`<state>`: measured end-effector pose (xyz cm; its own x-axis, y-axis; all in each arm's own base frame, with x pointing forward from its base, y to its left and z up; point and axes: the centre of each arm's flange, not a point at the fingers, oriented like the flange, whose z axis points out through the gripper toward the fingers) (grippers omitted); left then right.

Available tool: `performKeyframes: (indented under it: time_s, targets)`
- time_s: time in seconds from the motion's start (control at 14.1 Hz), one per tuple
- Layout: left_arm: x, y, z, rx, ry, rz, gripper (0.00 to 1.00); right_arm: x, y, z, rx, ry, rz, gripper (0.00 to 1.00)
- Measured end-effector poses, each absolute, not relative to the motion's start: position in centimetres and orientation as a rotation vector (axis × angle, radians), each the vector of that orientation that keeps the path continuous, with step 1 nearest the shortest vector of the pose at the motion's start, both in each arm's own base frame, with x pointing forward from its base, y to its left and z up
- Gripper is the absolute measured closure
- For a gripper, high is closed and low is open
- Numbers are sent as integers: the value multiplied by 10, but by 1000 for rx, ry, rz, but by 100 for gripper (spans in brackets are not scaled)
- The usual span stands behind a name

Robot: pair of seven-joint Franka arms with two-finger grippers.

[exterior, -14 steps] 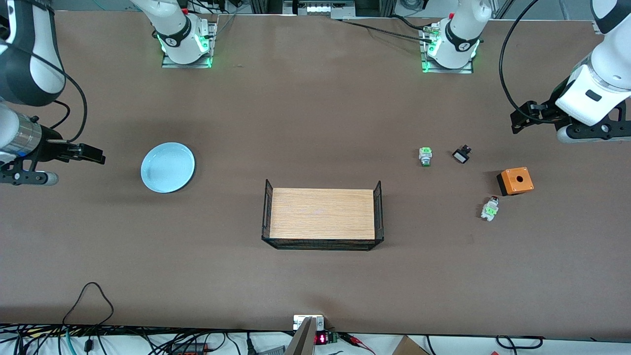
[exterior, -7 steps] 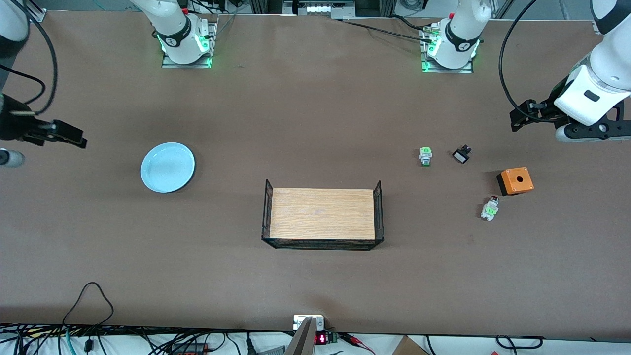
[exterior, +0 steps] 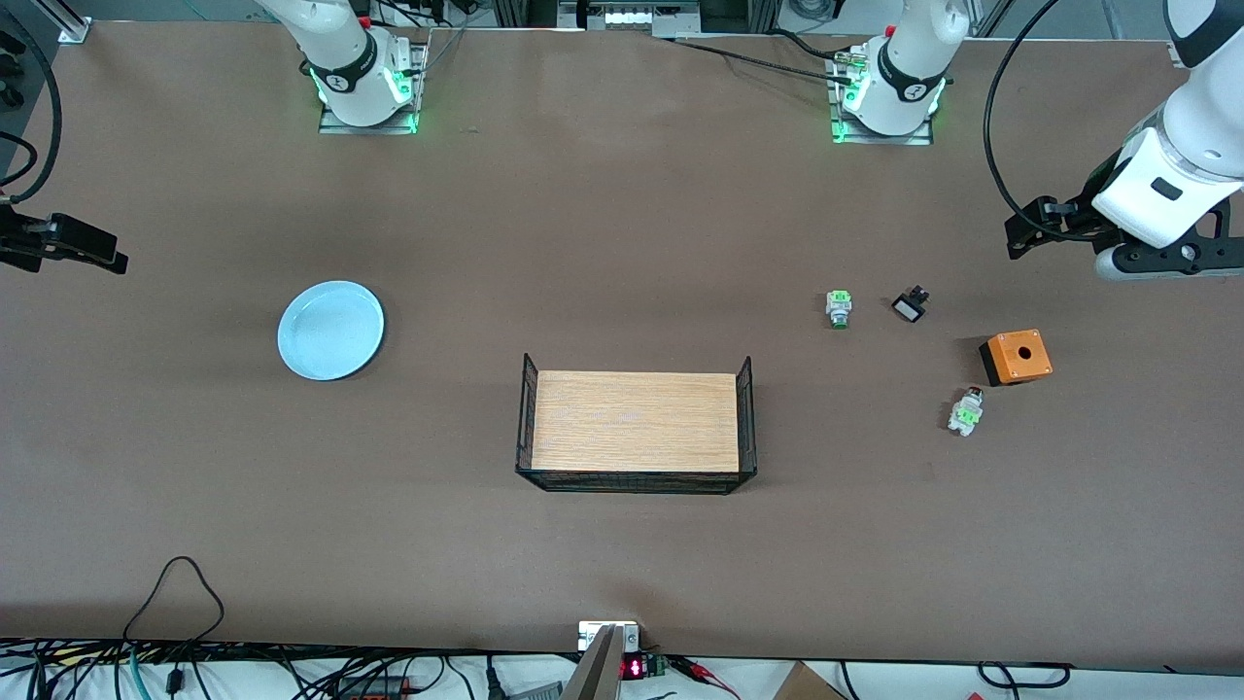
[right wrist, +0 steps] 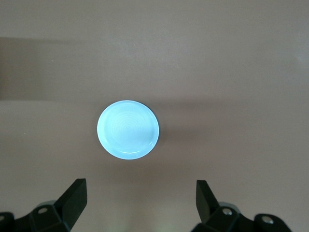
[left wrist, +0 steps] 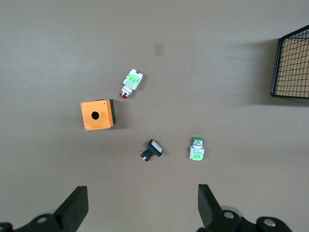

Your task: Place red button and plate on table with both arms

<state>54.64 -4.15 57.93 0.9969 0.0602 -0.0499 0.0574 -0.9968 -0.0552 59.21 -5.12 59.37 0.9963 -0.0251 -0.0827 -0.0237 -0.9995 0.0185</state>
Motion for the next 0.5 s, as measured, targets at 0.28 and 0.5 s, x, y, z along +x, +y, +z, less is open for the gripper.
performKeyframes:
  time_s: [0.28,0.5]
  targets:
    - [546,-42,579,-3085,-91,81,0,579,-51,599,3125,-82,-131,0]
    - [546,-42,579,-3085,-90,81,0,570,-51,604,3129,-83,-131,0]
